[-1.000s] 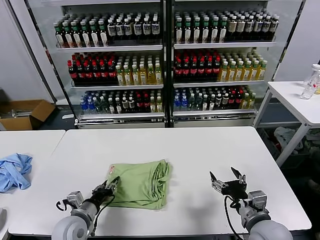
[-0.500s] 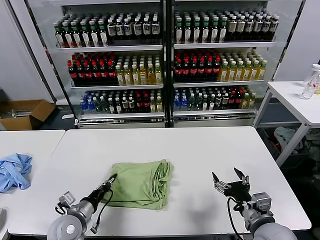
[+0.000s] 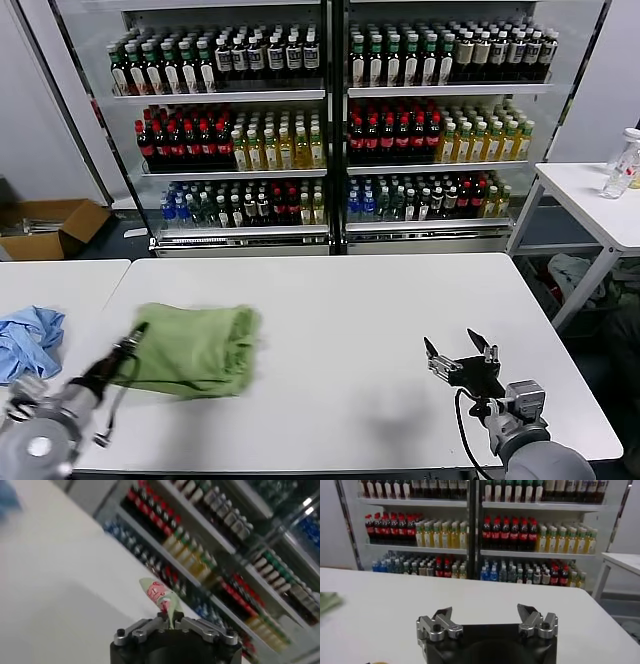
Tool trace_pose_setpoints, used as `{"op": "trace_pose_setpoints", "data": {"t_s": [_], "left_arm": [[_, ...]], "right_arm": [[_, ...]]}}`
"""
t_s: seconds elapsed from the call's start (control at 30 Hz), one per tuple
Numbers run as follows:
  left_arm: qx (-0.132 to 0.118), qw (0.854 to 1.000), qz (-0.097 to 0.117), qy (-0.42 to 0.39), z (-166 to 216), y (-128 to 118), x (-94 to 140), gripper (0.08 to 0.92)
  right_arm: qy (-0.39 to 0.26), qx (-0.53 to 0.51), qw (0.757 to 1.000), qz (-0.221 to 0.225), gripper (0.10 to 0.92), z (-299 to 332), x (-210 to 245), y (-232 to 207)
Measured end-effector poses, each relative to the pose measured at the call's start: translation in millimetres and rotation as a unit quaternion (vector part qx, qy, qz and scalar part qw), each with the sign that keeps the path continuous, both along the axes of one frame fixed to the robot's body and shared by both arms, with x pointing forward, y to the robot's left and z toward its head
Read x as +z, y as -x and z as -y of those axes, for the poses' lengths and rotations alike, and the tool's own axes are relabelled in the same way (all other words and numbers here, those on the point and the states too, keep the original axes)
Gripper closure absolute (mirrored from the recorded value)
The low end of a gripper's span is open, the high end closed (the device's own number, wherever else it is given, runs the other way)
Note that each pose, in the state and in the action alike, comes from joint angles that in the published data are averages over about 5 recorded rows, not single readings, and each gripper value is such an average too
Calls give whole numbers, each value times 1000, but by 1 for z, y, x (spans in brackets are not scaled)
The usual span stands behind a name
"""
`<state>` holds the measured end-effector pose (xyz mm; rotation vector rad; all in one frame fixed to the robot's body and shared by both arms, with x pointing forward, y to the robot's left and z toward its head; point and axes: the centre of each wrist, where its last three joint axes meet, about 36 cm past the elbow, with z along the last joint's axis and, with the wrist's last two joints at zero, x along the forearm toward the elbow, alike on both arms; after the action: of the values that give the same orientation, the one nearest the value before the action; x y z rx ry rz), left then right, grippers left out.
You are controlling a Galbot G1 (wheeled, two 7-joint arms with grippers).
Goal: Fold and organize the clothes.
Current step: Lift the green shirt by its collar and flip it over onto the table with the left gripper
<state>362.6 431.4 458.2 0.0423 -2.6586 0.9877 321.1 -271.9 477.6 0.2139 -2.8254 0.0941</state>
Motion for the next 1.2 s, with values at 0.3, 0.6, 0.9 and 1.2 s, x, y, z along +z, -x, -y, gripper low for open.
{"op": "trace_pose_setpoints", "data": {"t_s": [0.3, 0.6, 0.9, 1.2], "left_arm": [[-30, 995, 50, -75, 42, -4, 41, 888], [-111, 992, 37, -36, 156, -19, 0, 888], [-164, 985, 36, 22, 246, -42, -14, 888], [-202, 978, 29, 32, 306, -66, -25, 863]], "right_arm": [[-5, 4, 1000, 6, 200, -7, -1, 1], [-8, 0, 1000, 17, 200, -9, -2, 0], [-13, -5, 1000, 17, 200, -9, -8, -2], [-13, -1, 1000, 16, 200, -6, -11, -11]]}}
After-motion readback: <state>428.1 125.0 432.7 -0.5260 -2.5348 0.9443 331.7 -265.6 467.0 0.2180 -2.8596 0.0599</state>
